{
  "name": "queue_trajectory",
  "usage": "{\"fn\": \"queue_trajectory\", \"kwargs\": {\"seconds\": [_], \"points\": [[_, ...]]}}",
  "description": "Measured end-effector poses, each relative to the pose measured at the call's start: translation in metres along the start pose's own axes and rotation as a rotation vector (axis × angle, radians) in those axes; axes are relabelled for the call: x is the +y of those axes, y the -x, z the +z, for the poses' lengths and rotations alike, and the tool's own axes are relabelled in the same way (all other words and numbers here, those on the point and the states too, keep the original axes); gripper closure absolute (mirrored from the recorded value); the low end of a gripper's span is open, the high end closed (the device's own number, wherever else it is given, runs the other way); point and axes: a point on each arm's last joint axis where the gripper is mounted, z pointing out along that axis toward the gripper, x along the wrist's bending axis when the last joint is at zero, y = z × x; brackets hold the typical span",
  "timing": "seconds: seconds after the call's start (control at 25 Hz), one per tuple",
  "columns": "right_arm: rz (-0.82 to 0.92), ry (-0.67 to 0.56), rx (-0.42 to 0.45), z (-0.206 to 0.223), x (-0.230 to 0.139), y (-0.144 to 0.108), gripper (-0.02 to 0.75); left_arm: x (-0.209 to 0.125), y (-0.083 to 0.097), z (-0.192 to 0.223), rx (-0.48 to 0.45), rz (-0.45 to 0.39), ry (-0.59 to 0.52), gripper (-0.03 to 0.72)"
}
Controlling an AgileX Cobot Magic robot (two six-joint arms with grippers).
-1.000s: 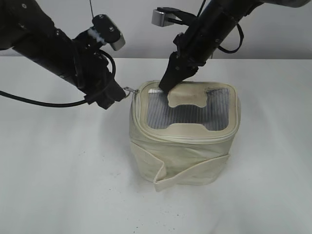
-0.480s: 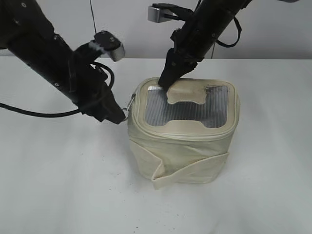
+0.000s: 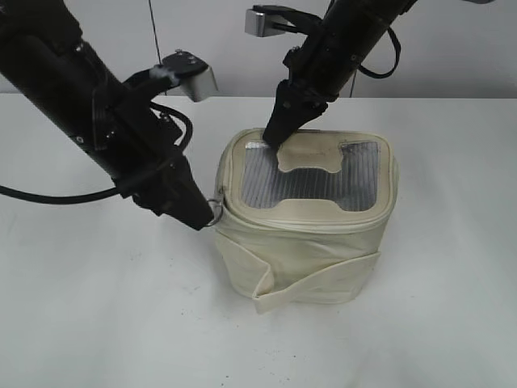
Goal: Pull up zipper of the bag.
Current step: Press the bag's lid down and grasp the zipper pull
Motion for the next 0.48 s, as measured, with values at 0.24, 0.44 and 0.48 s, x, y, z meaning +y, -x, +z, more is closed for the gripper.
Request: {"fn": "queue_trajectory", "kwargs": {"seconds": [0.24,0.44,0.48], "points": [[0.016,0.000,-0.001,0.000,0.000,0.000,0.724,0.000,0.032,0.017,-0.062,-0.002,-0.067,0.691],[0.021,0.000,-0.001,0.000,0.000,0.000,0.724,0.016,0.065,0.037,-0.037,0.036,-0.040,0.691],[0.021,0.000,-0.001,0.000,0.000,0.000,0.724,0.020,0.071,0.041,-0.020,0.045,-0.020,0.691]]}}
